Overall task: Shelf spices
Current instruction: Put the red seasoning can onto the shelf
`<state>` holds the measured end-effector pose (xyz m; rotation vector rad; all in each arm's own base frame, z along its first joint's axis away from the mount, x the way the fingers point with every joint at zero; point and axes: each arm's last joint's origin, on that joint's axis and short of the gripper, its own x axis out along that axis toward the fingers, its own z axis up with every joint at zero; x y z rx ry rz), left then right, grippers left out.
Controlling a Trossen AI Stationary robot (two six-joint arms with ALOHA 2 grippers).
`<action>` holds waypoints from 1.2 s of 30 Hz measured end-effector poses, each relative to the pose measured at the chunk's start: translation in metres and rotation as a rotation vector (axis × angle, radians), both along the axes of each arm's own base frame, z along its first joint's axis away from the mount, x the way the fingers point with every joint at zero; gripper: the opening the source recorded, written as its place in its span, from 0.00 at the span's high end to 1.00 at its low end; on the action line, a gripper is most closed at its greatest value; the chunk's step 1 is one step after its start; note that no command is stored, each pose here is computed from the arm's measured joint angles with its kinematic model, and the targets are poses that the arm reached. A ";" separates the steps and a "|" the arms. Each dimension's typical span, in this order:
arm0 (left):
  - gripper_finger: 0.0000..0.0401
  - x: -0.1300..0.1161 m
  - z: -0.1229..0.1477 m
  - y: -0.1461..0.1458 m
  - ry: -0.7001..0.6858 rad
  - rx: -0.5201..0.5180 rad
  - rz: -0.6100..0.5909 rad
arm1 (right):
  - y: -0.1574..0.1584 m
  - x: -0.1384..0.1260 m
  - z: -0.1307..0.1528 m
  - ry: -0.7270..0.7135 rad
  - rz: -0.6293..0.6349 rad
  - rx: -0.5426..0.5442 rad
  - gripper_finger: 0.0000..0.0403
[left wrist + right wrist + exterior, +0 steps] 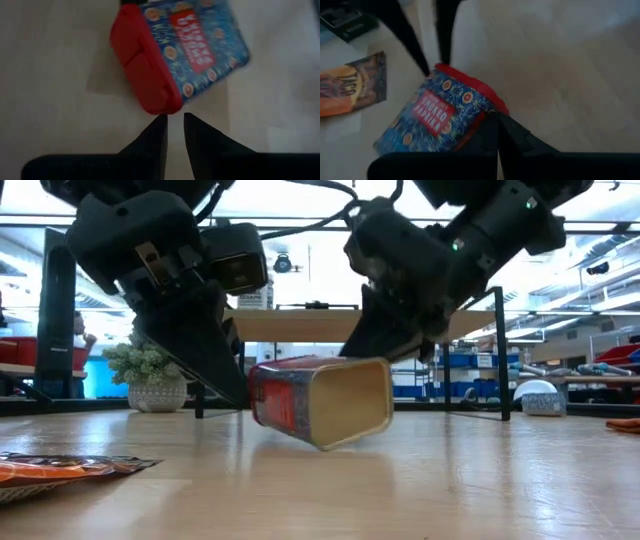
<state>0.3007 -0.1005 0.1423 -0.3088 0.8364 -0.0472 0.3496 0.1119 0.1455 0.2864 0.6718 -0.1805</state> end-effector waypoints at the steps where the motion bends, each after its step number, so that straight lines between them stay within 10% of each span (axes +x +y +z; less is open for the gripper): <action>1: 0.83 0.001 0.001 0.000 0.019 0.021 0.002 | 0.001 -0.001 0.002 -0.007 0.001 0.000 1.00; 36: 0.83 0.014 0.040 -0.007 0.089 0.304 0.055 | 0.026 -0.016 0.020 -0.070 -0.008 -0.148 1.00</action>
